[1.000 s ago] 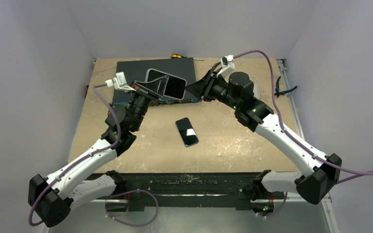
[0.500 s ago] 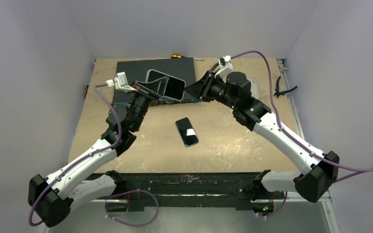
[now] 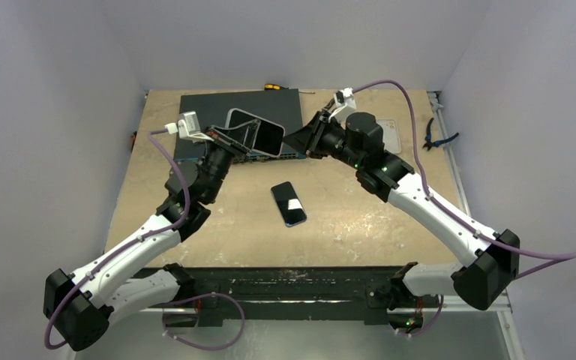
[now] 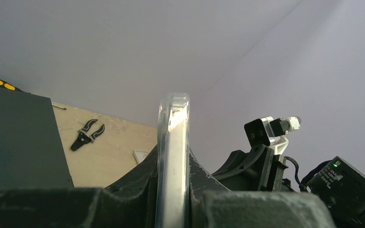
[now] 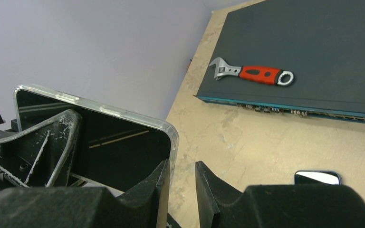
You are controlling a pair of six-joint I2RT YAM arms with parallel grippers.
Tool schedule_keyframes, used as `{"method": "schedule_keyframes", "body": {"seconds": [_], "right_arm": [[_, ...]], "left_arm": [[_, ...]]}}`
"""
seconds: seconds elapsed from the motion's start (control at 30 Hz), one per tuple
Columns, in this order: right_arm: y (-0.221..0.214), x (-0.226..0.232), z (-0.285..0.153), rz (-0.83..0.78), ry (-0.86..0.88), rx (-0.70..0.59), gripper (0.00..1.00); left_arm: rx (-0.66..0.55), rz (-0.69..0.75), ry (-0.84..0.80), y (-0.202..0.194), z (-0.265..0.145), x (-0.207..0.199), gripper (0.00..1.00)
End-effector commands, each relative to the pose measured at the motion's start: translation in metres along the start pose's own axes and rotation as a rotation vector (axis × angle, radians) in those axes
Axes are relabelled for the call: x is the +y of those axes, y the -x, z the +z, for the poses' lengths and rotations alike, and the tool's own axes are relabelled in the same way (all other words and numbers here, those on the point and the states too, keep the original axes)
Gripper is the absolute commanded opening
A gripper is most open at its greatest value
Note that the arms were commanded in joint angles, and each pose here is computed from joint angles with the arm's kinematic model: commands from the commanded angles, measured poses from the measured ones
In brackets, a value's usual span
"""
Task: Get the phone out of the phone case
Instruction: Remove the phone case from the phone.
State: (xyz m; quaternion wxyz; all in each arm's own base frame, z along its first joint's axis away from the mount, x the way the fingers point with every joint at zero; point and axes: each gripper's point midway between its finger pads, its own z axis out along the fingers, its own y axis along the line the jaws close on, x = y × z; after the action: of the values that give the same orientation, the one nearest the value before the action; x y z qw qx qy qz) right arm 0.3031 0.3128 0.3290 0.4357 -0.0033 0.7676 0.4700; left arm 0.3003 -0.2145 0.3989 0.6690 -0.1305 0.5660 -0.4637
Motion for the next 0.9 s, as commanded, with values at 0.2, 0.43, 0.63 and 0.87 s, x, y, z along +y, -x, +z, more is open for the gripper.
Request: {"method": "schedule_keyframes", "body": {"seconds": [0.2,0.43,0.63,0.87], "right_arm": [[-0.069,-0.059,0.005,-0.008,-0.161,0.221,0.26],[-0.075,-0.064,0.007,-0.004,-0.169,0.235,0.25],[-0.078,-0.068,0.009,-0.003,-0.178,0.245,0.24],[-0.083,-0.074,0.009,-0.001,-0.194,0.251,0.24]], "left_arm": [[-0.290,-0.220,-0.385,0.114,-0.026,-0.117,0.00],[-0.294,-0.217,-0.389,0.116,-0.027,-0.118,0.00],[-0.301,-0.217,-0.396,0.119,-0.028,-0.121,0.00],[-0.306,-0.213,-0.399,0.122,-0.029,-0.122,0.00]]}}
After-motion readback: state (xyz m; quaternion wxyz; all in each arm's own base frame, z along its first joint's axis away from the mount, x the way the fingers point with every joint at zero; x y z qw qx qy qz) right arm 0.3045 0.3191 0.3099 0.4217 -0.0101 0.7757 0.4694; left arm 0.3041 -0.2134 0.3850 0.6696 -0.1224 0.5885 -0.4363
